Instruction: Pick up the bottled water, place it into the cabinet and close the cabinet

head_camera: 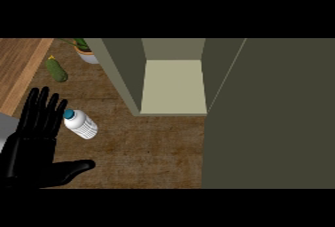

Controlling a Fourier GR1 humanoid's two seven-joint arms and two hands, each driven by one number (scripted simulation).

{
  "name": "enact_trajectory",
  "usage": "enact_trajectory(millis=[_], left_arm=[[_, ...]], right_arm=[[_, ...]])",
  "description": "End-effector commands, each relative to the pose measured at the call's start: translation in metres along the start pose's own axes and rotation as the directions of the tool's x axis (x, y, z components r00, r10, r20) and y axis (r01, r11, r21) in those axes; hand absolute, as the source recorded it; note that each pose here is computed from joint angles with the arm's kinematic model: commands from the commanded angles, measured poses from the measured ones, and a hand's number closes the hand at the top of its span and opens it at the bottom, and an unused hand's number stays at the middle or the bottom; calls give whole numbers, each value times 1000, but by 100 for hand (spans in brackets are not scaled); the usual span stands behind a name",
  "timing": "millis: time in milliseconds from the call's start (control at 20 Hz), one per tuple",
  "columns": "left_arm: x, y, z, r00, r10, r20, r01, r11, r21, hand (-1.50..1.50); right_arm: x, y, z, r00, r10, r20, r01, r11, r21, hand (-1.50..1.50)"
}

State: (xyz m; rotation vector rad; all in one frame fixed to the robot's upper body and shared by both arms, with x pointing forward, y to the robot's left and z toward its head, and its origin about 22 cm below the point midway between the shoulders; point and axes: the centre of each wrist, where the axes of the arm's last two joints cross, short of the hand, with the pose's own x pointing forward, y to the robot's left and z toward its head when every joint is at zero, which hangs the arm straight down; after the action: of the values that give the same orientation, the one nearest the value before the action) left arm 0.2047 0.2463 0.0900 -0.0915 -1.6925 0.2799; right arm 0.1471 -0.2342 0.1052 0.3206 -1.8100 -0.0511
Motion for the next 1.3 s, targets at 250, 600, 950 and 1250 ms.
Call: enact_trajectory(millis=[250,600,950,1250], left_arm=[[-3,32,21,1000,19,-21,-19,1000,7,-150],[-8,32,59,999,-6,-34,8,999,48,-150],[-1,48,47,1000,-16,15,15,998,62,-150],[-25,81,46,999,-42,18,40,991,131,-150]], right_arm=[[-14,4,24,999,-23,-32,23,1000,0,-150],[-12,2,39,1000,-31,-5,31,999,12,-150],[-29,-11,53,999,-17,-41,18,1000,26,-150],[-12,-7,42,1000,10,-6,-10,1000,23,-150]])
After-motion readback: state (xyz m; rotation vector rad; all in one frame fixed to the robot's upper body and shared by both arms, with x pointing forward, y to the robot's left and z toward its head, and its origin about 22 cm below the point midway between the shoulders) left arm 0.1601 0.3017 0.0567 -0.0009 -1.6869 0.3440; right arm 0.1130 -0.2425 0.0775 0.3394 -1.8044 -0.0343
